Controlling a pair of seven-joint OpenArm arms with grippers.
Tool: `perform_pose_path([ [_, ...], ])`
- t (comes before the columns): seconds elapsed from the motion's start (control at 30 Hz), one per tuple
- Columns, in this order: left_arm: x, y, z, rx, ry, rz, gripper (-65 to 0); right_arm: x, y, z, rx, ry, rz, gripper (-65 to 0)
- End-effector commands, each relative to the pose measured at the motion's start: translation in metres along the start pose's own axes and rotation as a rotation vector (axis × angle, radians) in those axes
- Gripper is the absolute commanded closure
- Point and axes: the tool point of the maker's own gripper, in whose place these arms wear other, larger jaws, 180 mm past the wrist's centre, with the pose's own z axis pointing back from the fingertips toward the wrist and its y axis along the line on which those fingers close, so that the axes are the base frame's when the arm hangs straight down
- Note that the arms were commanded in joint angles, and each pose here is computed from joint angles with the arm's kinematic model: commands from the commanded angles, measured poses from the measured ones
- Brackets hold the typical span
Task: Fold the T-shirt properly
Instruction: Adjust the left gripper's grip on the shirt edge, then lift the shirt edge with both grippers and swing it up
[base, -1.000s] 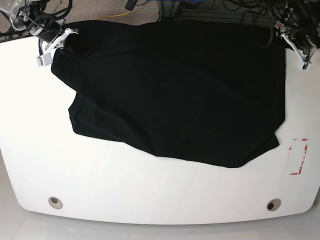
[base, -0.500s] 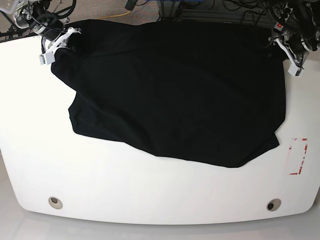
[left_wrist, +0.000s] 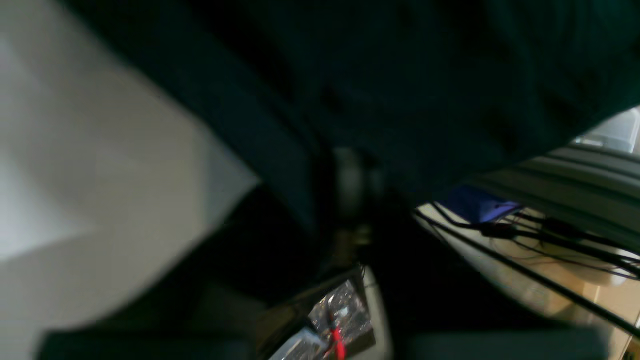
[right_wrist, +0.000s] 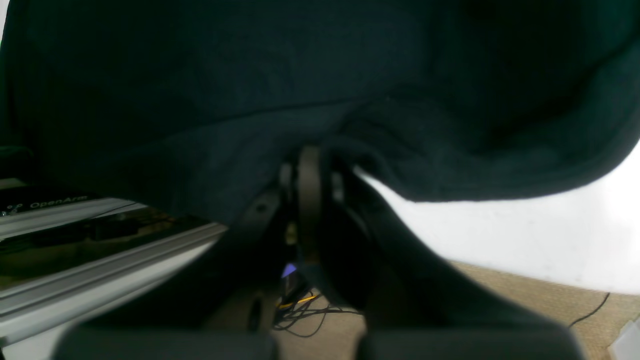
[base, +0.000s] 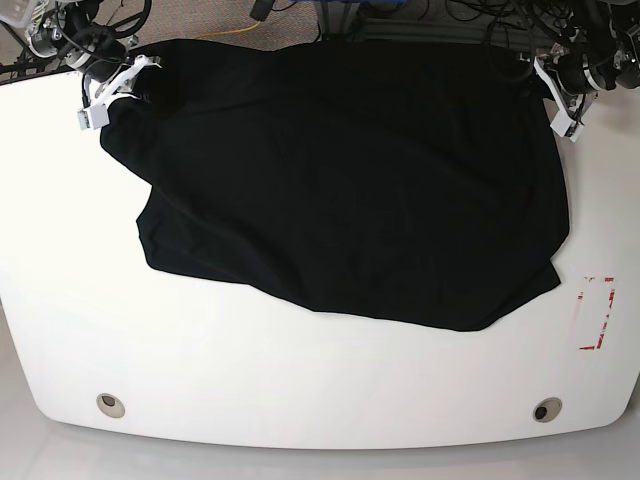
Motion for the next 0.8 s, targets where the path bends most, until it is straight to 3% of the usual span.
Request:
perform_pose_path([
  [0.0,-0.016,0.018,0.005,0.08,0.101,0.002,-4.0,0.011,0.003,0.005,0.008,-0.033,0.023,0.0],
  [0.17,-0.013,0.035,0.023,0.154,0.055,0.083,-3.5,0.013,-0.001,0.009,-0.007,-0.044,0.02,0.0],
  [0.47,0.098,0.028,0.051,0.274,-0.129,-0.139,-3.5,0.057,-0.005,0.01,-0.019,-0.152,0.059,0.0],
  [0.63,0.166,0.011,0.062,0.261,-0.287,-0.232,-3.5,0.096,0.0,0.011,-0.008,-0.229,0.119,0.0],
  [0.77,0.212,-0.008,0.064,0.238,-0.358,-0.324,-3.5,0.128,0.005,0.011,0.01,-0.303,0.152,0.0],
])
